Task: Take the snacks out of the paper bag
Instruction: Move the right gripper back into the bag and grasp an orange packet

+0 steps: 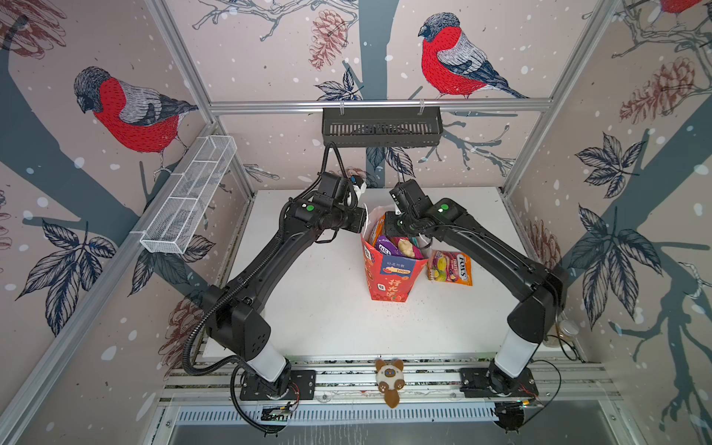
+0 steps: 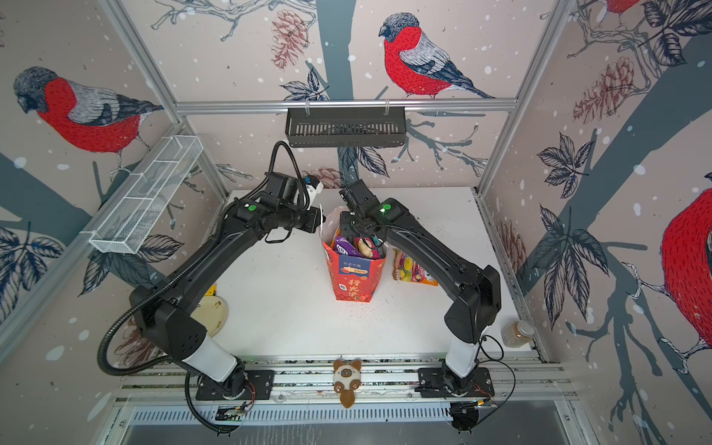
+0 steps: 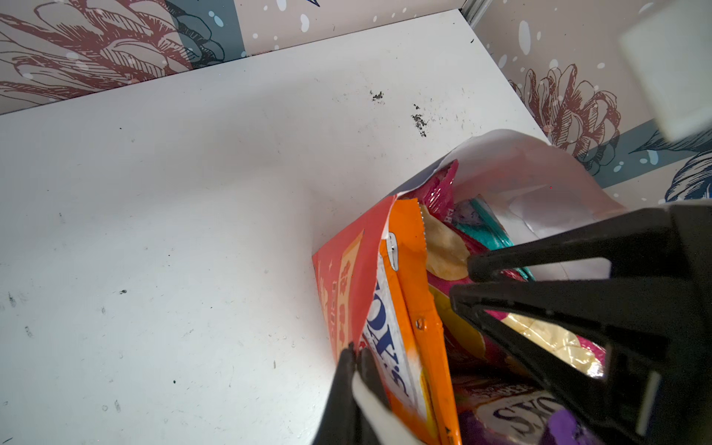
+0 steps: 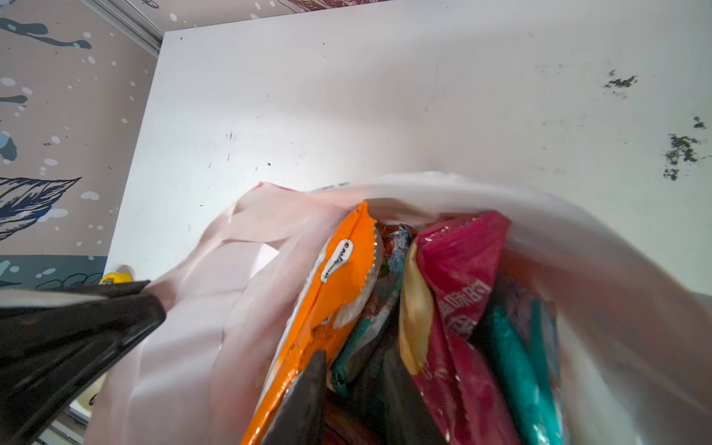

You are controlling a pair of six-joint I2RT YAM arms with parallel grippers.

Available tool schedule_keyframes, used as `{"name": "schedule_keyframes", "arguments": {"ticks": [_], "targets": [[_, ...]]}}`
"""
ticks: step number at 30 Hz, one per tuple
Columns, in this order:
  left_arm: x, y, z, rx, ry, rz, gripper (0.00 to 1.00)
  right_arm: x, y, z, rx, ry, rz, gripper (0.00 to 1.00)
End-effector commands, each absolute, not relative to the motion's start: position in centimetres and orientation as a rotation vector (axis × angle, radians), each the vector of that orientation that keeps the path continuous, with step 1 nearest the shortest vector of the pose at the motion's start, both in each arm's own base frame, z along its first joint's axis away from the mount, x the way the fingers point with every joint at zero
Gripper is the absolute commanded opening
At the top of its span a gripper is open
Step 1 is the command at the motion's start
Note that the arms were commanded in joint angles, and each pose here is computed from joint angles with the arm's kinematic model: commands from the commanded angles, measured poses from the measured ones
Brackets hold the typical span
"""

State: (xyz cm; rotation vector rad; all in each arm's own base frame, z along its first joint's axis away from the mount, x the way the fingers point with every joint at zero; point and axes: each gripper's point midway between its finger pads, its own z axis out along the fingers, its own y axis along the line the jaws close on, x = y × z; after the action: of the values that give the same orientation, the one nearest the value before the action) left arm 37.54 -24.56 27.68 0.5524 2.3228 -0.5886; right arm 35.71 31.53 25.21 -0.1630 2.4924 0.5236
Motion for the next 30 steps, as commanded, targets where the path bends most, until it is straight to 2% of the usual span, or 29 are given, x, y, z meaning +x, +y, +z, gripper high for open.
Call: {"name": "schedule_keyframes", "arguments": {"ticks": [1,30], "targets": [[37.6,-24.6,28.2,0.560,2.298,-0.595,0.00,36.2,32.2,26.0,-0.137,2.453,0.582,0.29],[37.7,-24.9,28.2,0.604,2.295,-0.588,0.00,37.6,33.4,24.8,-0.069,2.435,0.621,0.34]]}}
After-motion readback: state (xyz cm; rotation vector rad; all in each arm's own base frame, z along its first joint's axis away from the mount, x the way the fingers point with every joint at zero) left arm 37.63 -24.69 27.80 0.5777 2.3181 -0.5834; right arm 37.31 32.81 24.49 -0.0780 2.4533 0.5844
